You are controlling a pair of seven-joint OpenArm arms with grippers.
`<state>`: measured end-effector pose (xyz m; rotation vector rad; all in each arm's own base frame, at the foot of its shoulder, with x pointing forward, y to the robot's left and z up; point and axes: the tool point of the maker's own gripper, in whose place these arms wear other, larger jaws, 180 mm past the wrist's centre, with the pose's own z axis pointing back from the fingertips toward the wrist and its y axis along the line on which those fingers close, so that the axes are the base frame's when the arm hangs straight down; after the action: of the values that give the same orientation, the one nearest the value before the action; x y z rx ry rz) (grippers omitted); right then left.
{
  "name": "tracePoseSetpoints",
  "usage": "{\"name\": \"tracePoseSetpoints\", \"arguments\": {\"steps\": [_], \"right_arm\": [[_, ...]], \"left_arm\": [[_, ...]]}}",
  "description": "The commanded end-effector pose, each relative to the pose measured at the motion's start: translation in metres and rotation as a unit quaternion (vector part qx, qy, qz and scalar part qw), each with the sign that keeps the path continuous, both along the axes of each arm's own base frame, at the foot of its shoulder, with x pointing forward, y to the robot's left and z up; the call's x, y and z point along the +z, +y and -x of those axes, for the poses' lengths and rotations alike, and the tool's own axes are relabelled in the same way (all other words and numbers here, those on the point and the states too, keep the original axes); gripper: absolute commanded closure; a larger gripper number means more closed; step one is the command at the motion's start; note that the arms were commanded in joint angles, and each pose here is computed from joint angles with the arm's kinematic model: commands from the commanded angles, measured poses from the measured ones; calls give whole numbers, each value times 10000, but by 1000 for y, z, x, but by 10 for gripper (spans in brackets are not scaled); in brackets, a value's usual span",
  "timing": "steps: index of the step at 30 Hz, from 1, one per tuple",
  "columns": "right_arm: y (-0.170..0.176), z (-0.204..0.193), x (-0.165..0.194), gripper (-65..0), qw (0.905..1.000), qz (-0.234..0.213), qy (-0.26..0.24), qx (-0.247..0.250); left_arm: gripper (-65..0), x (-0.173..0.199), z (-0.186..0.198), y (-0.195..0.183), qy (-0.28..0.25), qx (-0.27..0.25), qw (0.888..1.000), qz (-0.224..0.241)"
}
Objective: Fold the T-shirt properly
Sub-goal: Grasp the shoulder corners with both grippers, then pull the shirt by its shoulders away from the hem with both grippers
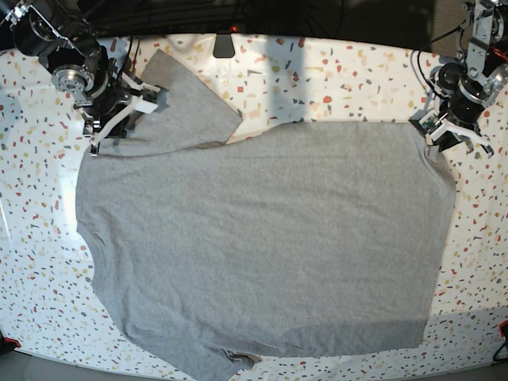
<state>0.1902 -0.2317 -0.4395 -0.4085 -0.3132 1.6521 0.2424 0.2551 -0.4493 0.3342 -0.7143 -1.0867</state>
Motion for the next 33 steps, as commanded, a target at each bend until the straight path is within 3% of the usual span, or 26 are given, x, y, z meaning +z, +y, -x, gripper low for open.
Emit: {"name": "tracePoseSetpoints", "arguments": {"steps": [1,6,9,11,15,19,33], "right_arm": [[-4,19,-7,-187,9989,0,471,77],[-17,16,-3,0,9990,165,401,77],[-19,6,3,0,9998,122,86,-146],[-21,-3,9,0,9977,-32,-224,-640],[-26,-17,31,0,9885,-233,-728,-1307],[-20,-20,53,0,9862,-492,-812,-1354],[-14,33,82,0,9780,-840,-681,-1783]], "left_arm": [[0,-4,7,10,215,38,9995,-209],[0,-4,7,10,215,38,9995,-209],[0,-4,6,10,216,85,9996,-143],[0,-4,6,7,213,222,9995,78],[0,5,1,0,121,608,9941,891],[0,24,-1,-3,-9,780,9842,1590],[0,77,57,-6,-300,1245,9667,2217]]}}
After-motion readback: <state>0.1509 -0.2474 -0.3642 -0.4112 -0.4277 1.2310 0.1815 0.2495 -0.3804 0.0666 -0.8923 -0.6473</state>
